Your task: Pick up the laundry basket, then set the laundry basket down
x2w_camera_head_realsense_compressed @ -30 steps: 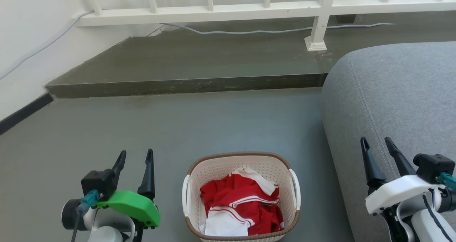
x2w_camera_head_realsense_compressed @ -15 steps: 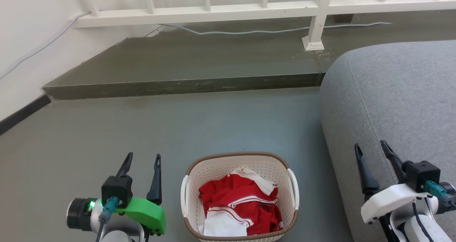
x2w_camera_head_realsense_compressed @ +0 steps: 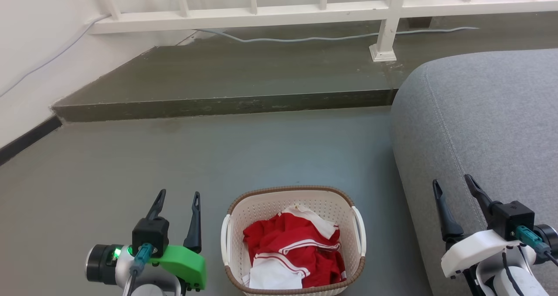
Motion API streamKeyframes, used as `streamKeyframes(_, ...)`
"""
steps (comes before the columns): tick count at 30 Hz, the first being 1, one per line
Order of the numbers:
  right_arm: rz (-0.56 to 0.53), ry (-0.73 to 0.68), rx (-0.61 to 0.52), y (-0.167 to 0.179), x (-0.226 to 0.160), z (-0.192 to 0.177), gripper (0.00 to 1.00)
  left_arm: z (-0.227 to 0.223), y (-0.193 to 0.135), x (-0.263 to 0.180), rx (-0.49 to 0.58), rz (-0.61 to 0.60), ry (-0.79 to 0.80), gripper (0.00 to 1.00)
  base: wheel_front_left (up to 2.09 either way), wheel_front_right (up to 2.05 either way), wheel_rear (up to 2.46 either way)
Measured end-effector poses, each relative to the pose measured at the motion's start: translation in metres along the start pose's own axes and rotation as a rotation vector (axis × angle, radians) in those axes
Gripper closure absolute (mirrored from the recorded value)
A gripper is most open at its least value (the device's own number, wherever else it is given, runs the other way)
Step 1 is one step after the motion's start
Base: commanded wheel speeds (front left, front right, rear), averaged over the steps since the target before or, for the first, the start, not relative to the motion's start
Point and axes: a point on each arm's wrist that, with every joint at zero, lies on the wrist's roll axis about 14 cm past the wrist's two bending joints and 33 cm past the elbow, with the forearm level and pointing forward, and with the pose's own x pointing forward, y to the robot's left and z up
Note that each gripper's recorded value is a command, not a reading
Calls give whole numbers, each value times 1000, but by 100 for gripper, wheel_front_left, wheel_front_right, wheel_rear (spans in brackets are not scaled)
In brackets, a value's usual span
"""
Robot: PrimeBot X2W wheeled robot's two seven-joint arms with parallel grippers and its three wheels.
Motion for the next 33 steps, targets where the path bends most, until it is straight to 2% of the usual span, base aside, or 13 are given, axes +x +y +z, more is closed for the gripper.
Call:
streamKeyframes(20,0,6,13,0,1,-2,0,-4,0,1,-2,1,11,0,0,0,0)
streamKeyframes(33,-14,58,120,1,15,-19,0,-20,-6,18,-16,-20,55,0,0,0,0)
